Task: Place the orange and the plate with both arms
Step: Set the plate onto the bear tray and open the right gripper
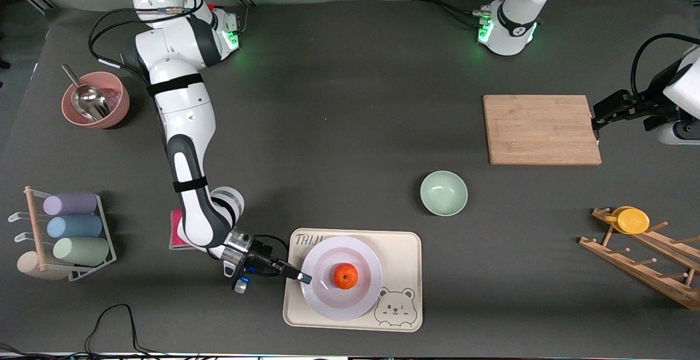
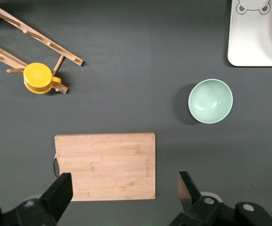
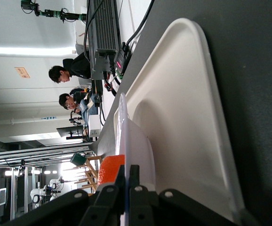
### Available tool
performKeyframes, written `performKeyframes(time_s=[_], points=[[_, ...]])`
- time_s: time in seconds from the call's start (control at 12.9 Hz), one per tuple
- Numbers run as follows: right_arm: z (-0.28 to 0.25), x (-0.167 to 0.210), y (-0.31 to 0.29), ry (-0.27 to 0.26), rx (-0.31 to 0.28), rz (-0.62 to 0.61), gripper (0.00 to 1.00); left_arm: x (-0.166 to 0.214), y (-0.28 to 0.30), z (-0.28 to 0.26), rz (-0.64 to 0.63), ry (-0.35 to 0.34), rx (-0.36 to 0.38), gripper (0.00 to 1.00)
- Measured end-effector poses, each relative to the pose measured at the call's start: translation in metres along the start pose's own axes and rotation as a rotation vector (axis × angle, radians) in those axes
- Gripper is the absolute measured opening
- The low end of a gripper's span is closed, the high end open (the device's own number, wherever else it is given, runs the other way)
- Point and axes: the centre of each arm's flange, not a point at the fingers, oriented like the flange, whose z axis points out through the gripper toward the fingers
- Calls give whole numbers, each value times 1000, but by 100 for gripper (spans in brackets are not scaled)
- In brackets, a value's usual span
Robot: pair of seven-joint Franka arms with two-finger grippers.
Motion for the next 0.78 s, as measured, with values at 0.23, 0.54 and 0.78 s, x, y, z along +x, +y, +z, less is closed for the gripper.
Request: performKeyframes(time_s=[0.23, 0.54, 0.78], points=[[0, 0, 0, 0, 0, -2, 4, 0, 0, 0, 0, 0, 0, 100], [2, 0, -3, 7, 19, 8, 40, 0, 1, 0, 1, 0, 0, 100], [1, 1, -7, 12, 28, 8, 70, 0, 1, 0, 2, 0, 0, 100]])
